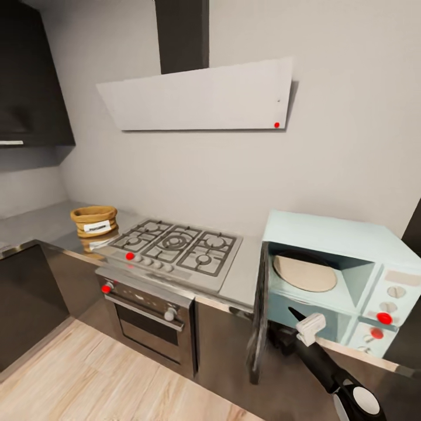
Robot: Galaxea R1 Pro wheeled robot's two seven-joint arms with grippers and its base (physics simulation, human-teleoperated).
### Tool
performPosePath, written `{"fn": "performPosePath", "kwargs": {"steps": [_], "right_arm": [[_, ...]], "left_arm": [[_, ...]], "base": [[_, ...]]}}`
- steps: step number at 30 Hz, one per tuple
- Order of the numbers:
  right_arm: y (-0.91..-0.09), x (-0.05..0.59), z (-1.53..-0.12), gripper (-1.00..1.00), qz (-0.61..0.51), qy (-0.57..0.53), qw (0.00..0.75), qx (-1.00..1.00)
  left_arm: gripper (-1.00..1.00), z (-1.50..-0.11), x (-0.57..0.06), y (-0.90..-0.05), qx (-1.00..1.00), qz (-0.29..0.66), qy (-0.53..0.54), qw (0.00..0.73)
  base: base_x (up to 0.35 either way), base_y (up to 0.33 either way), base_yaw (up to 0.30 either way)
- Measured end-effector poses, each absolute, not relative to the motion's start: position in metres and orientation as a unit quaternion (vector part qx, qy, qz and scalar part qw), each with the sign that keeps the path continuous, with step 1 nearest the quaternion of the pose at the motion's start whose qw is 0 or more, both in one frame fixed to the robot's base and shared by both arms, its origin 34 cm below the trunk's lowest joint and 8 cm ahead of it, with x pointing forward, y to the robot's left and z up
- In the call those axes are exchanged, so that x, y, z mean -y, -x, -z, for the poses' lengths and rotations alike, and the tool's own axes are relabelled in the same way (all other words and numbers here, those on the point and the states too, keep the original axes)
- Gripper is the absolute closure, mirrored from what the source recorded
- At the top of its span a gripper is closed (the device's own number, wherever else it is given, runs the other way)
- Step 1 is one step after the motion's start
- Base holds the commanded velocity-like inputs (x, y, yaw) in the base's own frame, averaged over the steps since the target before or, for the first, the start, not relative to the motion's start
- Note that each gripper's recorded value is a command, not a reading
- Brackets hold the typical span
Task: In the kitchen, take the popcorn bag from the countertop, put it into the microwave, and heat it until the popcorn is cooked so the cooked popcorn ends up inside the bag.
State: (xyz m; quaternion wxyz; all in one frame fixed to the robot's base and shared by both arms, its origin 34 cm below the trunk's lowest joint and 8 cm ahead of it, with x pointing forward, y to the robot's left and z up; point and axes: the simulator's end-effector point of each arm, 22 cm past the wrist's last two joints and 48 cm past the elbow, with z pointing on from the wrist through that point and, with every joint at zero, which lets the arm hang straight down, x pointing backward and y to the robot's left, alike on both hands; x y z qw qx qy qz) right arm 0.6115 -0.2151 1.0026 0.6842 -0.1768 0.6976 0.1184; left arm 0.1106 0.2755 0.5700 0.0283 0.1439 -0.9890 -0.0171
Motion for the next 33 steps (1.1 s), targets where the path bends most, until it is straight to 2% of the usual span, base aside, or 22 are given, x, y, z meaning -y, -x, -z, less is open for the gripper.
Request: {"fn": "performPosePath", "kwargs": {"steps": [5, 11, 18, 25, 33], "right_arm": [[-0.612, 0.215, -1.003, -1.00, -0.118, 0.176, 0.684, -0.698], [-0.615, 0.246, -1.004, -1.00, -0.095, 0.154, 0.688, -0.702], [-0.617, 0.250, -1.005, -1.00, -0.085, 0.143, 0.691, -0.703], [-0.629, 0.323, -1.012, -1.00, 0.068, -0.036, 0.710, -0.700], [-0.629, 0.316, -1.012, -1.00, 0.069, -0.041, 0.710, -0.700]], "left_arm": [[-1.00, -0.570, -0.275, -0.111, 0.989, 0.017, -0.144, 0.028], [-1.00, -0.570, -0.275, -0.111, 0.989, 0.017, -0.144, 0.028], [-1.00, -0.570, -0.275, -0.111, 0.989, 0.017, -0.144, 0.028], [-1.00, -0.570, -0.276, -0.111, 0.989, 0.018, -0.144, 0.028], [-1.00, -0.570, -0.277, -0.111, 0.989, 0.018, -0.144, 0.029]], "base": [[0.000, 0.000, 0.255], [0.000, 0.000, 0.205], [0.000, 0.000, 0.017], [-0.006, 0.000, 0.000], [-0.291, 0.000, 0.000]]}}
